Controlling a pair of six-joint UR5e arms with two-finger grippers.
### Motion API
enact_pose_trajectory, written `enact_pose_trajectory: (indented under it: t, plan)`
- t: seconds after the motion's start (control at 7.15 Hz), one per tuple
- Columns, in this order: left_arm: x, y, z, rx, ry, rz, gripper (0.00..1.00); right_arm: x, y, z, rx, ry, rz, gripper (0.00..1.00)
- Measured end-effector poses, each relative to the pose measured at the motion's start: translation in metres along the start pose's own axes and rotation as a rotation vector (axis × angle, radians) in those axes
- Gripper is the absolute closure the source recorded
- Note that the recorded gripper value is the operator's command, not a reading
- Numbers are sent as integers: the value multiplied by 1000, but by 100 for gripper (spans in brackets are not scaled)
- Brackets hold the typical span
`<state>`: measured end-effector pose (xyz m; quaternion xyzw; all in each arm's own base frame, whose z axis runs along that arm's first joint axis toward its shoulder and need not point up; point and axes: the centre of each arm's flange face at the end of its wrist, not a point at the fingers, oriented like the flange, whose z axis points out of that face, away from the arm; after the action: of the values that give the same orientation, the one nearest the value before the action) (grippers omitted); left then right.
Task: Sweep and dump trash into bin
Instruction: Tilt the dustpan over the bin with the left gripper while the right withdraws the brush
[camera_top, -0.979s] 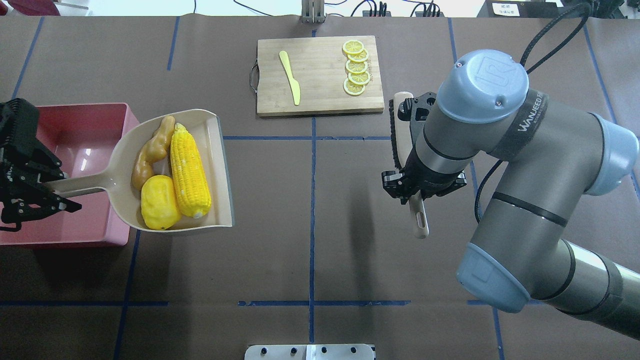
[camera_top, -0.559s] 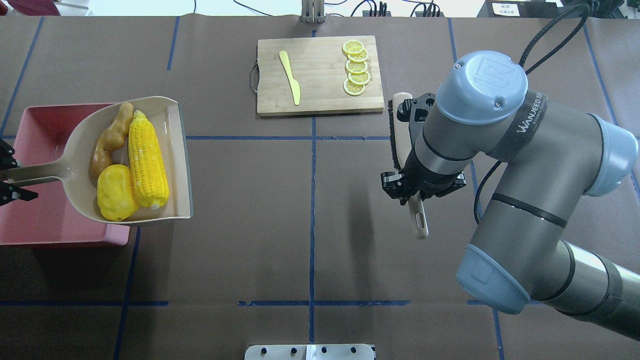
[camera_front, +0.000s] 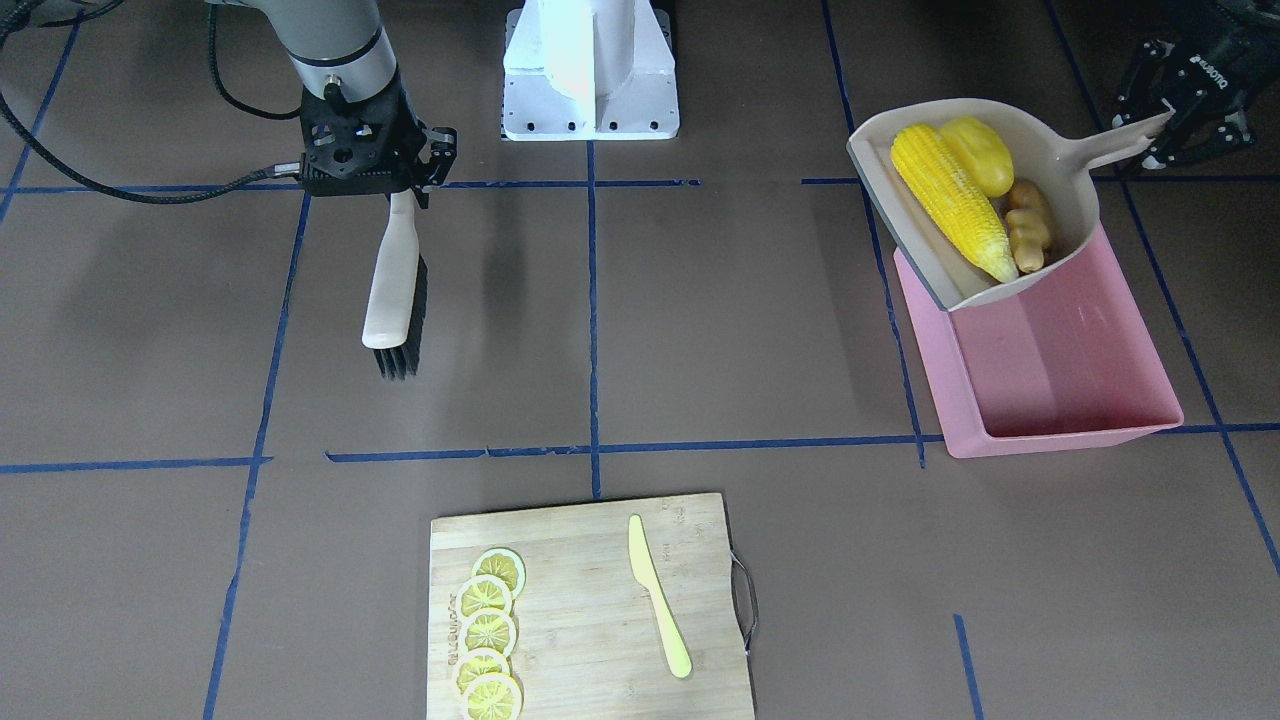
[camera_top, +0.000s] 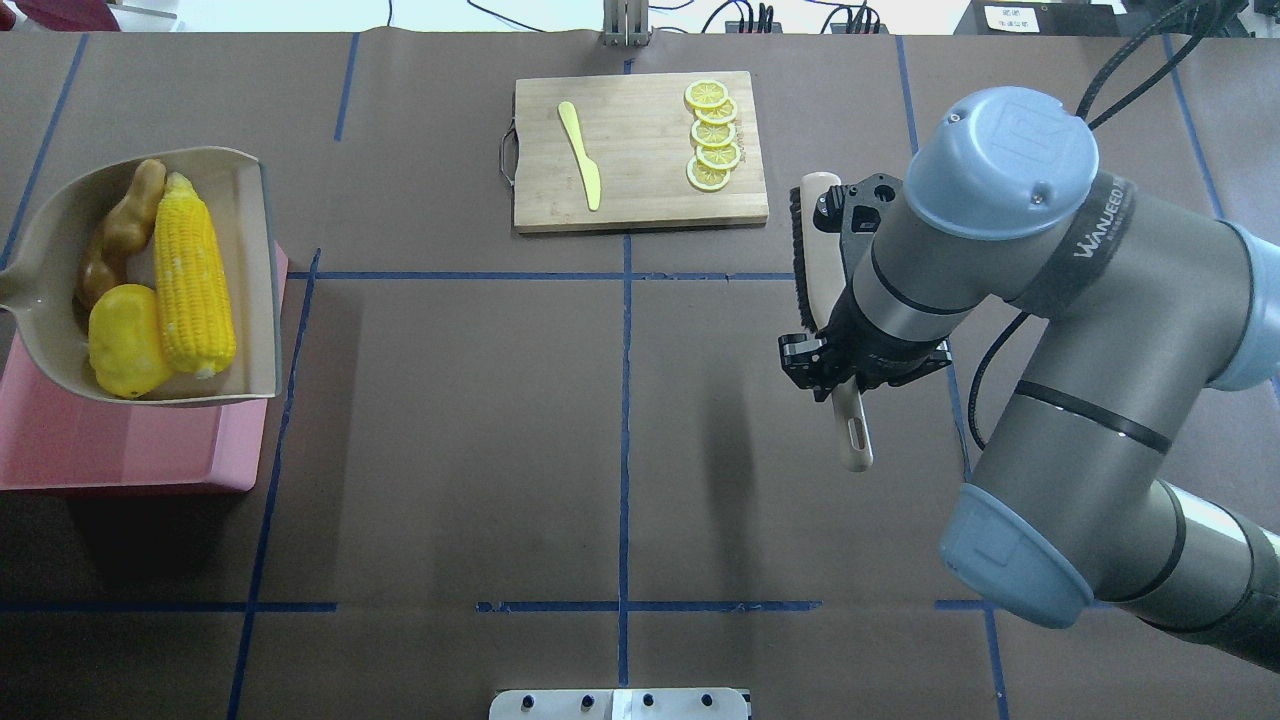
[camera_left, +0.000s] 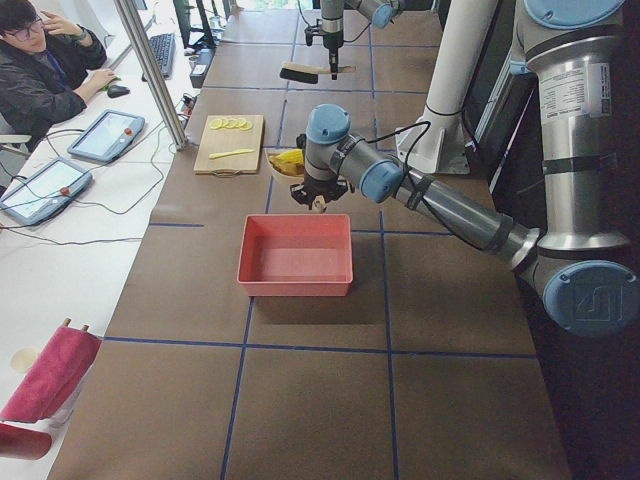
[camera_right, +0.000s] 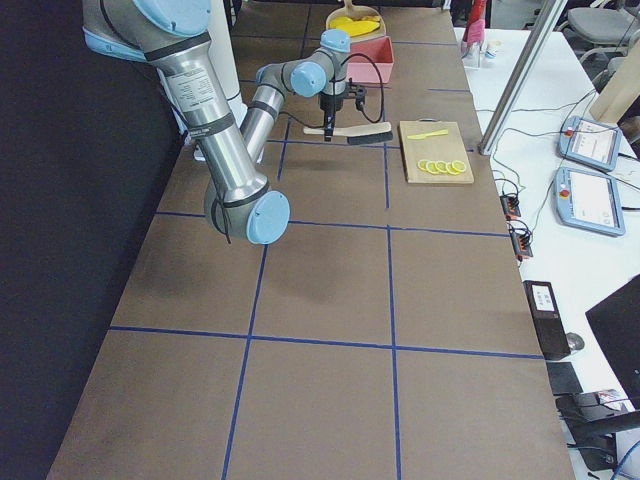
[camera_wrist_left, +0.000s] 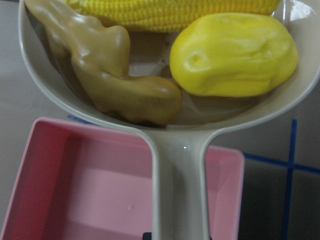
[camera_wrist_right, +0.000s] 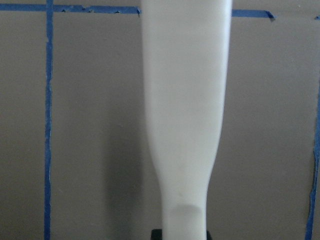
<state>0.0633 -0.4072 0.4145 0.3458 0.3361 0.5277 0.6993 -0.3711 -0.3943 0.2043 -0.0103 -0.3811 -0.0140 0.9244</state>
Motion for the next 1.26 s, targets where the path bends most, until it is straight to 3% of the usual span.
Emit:
enact_pose_trajectory:
  t: [0.28,0.7,1.26]
  plan:
    - [-27,49,-5,-32,-36,-15,100,25,-4,-15,24,1,13,100]
    - [-57,122,-7,-88,-68,-18,100,98,-7,-44,7,64,-47,100]
    - [-66,144,-14,-247,-169,20,100,199,-19,-53,-54,80,-76,100]
